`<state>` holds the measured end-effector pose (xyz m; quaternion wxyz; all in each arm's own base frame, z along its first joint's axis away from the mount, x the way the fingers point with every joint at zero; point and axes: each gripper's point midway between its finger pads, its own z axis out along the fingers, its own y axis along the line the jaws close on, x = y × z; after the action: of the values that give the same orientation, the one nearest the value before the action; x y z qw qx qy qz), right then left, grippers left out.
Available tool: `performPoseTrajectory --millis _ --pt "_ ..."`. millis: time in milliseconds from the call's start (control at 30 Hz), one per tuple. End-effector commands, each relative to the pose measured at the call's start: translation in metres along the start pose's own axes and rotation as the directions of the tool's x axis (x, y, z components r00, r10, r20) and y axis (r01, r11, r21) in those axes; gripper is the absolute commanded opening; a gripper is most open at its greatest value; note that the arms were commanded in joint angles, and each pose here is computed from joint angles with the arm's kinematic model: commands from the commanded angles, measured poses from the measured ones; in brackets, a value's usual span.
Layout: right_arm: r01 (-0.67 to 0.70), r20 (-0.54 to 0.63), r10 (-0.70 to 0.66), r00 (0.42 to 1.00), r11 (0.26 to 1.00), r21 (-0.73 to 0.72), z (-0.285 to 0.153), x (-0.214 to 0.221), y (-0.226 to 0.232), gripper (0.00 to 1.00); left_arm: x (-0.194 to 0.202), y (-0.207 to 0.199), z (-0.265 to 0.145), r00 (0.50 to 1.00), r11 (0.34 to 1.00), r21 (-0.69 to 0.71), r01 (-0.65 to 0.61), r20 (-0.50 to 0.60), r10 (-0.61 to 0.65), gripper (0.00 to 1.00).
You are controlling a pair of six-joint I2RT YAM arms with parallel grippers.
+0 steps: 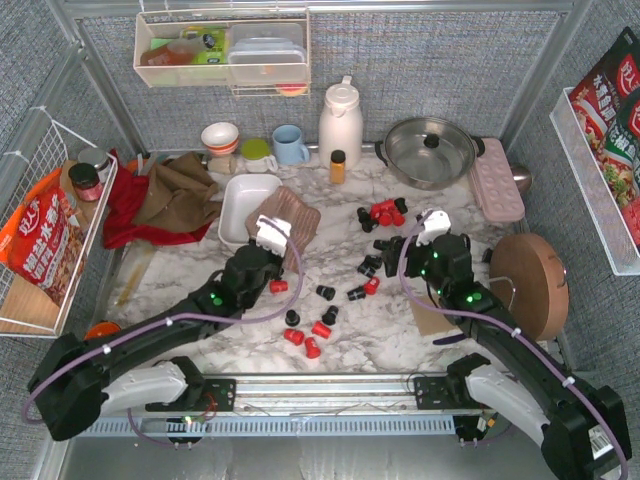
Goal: Mix the coffee capsules in the storage basket
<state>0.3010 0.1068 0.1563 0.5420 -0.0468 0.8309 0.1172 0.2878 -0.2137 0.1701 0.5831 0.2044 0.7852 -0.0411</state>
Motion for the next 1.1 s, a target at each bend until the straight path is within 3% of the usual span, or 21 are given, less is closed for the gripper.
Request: performPoseTrajectory --millis 0,133,233,400,600,833,1067 --pt "0.052 0.2 -0.01 0.98 0.978 -0.203 -0.006 -0.038 0.037 0.95 -0.045 -0.057 -0.023 0.962 0.93 0.359 -0.073 0.273 -0.03 0.0" --pt "0.105 0.251 -0.009 0.968 0.922 -0.372 -0.018 -0.047 0.068 0.89 -0.043 -0.091 -0.056 0.91 0.8 0.544 -0.253 0.414 0.007 0.0" --pt "0.151 0.27 -0.017 0.963 0.861 -0.485 -0.029 -0.054 0.091 0.85 -0.037 -0.101 -0.07 0.877 0.742 0.585 -0.328 0.481 0.008 0.0" --pt "0.25 0.309 -0.068 0.949 0.761 -0.599 -0.051 -0.058 0.119 0.81 -0.024 -0.104 -0.069 0.881 0.727 0.588 -0.354 0.47 0.05 0.0" --pt "0.498 0.474 -0.188 0.861 0.508 -0.703 -0.087 -0.045 0.156 0.83 -0.015 -0.113 -0.073 0.875 0.688 0.615 -0.386 0.479 0.063 0.0" --pt "0.571 0.494 -0.288 0.82 0.451 -0.685 -0.087 -0.042 0.158 0.81 -0.006 -0.118 -0.086 0.854 0.642 0.633 -0.433 0.516 0.067 0.0" --pt "0.582 0.469 -0.353 0.81 0.377 -0.721 -0.088 -0.032 0.163 0.62 -0.009 -0.115 -0.096 0.835 0.639 0.627 -0.446 0.548 0.046 0.0"
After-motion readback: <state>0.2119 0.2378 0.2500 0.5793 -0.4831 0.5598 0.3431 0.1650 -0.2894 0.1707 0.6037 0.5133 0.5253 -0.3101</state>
